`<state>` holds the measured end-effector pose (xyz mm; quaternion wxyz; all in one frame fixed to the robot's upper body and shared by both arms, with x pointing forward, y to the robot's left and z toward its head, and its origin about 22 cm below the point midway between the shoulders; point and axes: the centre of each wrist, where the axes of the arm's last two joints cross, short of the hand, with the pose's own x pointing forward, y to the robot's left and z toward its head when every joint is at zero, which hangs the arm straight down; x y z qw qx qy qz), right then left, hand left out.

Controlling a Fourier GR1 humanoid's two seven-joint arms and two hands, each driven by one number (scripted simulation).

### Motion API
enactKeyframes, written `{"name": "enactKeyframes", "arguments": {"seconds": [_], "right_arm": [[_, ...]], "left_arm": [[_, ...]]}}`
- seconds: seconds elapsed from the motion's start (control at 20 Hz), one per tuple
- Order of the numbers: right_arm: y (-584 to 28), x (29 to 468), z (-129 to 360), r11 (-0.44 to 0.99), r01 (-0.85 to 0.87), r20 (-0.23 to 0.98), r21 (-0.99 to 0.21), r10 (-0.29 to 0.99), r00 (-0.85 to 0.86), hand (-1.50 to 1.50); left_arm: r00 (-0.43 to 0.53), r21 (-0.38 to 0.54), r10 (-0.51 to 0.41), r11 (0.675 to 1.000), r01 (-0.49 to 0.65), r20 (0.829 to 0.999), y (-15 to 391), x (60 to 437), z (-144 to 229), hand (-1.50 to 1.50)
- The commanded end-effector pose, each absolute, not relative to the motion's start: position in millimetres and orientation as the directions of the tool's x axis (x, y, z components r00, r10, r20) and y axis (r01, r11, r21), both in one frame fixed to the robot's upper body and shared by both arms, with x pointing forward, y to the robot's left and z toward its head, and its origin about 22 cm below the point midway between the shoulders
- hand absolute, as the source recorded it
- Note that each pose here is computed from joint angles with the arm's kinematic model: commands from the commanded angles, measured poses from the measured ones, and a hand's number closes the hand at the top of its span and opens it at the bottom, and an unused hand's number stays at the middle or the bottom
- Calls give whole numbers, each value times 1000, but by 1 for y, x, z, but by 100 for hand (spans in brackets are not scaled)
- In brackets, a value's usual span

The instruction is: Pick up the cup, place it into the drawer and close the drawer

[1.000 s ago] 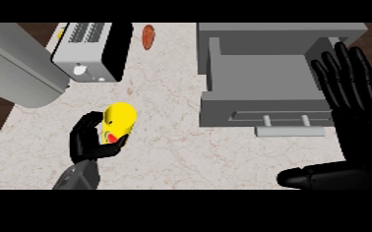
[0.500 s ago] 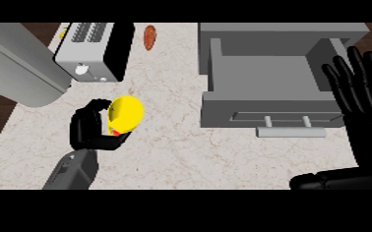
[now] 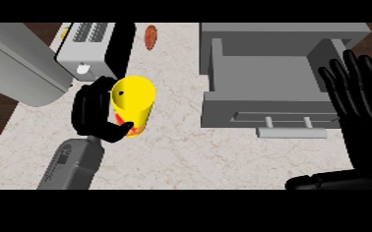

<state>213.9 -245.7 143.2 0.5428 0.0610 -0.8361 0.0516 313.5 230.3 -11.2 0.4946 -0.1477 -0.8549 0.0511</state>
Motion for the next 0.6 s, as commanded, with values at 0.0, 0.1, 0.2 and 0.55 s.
{"name": "enactKeyframes", "arguments": {"seconds": [0.0, 0.1, 0.2, 0.55], "right_arm": [[-246, 218, 140, 989, -146, 914, -27, -34, -404, -150], [-241, 215, 136, 987, -156, 912, -28, -38, -408, -150], [-232, 225, 146, 987, -161, 917, -26, -41, -397, -150], [-258, 217, 122, 988, -149, 916, -49, -15, -400, -150]], "left_arm": [[-467, -263, 348, 935, 239, 813, 190, 317, 36, 150], [-476, -257, 340, 938, 232, 811, 176, 313, 43, 150], [-489, -240, 339, 937, 254, 804, 168, 342, 85, 150], [-492, -178, 281, 953, 246, 824, 138, 364, 136, 150]]}}
